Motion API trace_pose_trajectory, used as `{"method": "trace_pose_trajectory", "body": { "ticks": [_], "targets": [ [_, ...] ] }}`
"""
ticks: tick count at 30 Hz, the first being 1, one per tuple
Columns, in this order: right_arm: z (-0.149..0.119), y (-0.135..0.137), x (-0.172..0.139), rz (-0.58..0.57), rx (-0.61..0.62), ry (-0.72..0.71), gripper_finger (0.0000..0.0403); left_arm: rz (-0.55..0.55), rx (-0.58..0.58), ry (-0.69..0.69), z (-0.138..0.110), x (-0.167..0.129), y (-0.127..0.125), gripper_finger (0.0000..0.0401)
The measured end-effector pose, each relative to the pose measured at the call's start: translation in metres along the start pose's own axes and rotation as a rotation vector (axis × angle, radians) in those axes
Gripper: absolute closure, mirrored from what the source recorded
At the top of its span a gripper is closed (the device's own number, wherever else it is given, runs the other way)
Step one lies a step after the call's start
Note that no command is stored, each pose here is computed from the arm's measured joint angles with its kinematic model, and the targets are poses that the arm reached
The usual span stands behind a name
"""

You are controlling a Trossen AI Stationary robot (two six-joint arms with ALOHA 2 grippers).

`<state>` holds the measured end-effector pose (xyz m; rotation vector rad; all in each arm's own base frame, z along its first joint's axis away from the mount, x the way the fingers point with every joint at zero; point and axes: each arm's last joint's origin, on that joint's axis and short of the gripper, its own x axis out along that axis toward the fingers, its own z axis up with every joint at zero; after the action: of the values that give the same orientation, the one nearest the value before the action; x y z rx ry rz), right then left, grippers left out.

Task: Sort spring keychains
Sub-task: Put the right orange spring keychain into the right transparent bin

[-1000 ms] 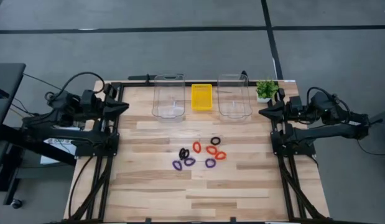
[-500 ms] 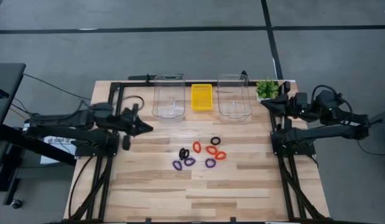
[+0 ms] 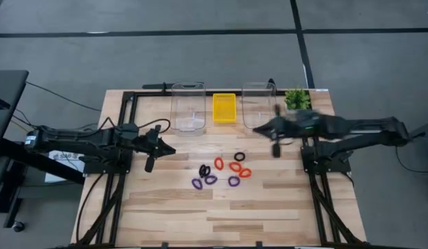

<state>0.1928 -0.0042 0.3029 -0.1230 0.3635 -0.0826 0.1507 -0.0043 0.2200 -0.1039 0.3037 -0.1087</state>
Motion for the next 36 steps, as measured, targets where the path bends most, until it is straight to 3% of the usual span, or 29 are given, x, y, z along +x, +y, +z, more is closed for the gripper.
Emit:
{"method": "trace_pose_trajectory", "body": {
  "ticks": [5,9,15,22,28,36],
  "targets": [
    [-0.021,0.013,0.05,0.035,0.063,0.185,0.0403,-0.009,-0.002,-0.09,-0.008,0.004,0.001,0.0372],
    [-0.033,0.029,0.076,0.066,0.119,0.244,0.0403,-0.022,-0.037,-0.148,-0.018,0.006,0.002,0.0372],
    [-0.043,0.066,0.111,0.147,0.147,0.199,0.0403,-0.098,-0.061,-0.165,-0.038,0.013,-0.007,0.0372],
    [-0.064,0.101,0.143,0.216,0.124,0.156,0.0403,-0.174,-0.042,-0.18,-0.042,0.023,-0.018,0.0372],
    [-0.083,0.113,0.159,0.155,0.103,0.177,0.0403,-0.168,-0.061,-0.109,-0.051,0.033,-0.017,0.0372],
    [-0.098,0.107,0.135,0.047,0.229,0.471,0.0403,-0.155,-0.134,-0.027,-0.061,0.041,-0.016,0.0372]
  ]
}}
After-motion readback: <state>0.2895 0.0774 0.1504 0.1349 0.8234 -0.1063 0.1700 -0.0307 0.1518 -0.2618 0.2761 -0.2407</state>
